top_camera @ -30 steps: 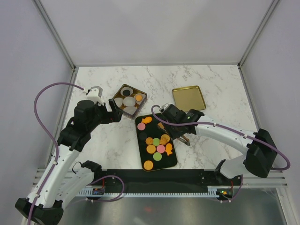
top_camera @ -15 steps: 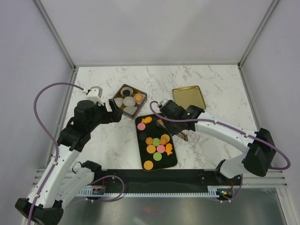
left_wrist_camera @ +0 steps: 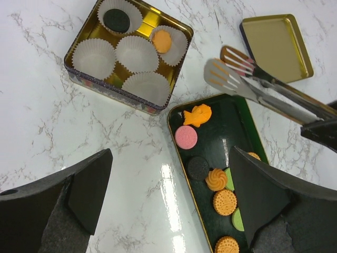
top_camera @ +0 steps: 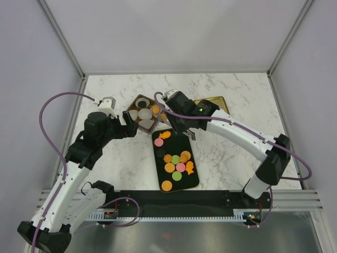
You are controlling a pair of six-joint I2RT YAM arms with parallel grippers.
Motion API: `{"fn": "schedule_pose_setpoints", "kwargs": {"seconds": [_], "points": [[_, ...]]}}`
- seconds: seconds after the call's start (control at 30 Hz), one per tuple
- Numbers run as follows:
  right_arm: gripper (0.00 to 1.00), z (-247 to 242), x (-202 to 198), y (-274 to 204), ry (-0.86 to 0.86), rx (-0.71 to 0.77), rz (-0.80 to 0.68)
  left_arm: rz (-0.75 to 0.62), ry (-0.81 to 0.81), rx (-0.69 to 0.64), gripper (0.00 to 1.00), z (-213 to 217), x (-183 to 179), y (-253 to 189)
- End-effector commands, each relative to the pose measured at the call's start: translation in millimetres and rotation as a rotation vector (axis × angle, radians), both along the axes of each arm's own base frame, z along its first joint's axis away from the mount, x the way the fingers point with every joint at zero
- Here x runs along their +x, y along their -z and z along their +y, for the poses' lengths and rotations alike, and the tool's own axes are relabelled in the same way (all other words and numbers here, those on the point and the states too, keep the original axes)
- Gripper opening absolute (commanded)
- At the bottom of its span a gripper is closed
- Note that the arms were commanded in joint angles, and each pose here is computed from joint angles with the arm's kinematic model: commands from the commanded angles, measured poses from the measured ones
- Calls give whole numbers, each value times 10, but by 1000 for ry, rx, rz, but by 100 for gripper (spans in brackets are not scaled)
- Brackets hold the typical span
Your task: Pack the cookies
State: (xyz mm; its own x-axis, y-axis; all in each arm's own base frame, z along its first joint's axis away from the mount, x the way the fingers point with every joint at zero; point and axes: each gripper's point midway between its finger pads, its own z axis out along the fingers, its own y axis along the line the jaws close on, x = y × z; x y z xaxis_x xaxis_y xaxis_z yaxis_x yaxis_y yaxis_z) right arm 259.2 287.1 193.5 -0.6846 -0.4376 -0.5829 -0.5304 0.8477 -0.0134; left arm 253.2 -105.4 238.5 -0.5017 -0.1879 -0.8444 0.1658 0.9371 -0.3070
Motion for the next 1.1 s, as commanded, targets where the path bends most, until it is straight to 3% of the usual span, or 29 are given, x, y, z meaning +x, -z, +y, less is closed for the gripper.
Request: {"fn": "schedule_pose_setpoints", "kwargs": {"seconds": [0.0,0.43,1.07], "points": [[45,389,302,-261,-29,61,-72,-47,1,-12,100,-12,86,-105],[45,1184,842,75,-66,89,-58,-30,-2,-9,100,-12,111,-51],[48,1131,994,420,-10,9,-70,-19,18,-17,100,-48,103,-26]]}}
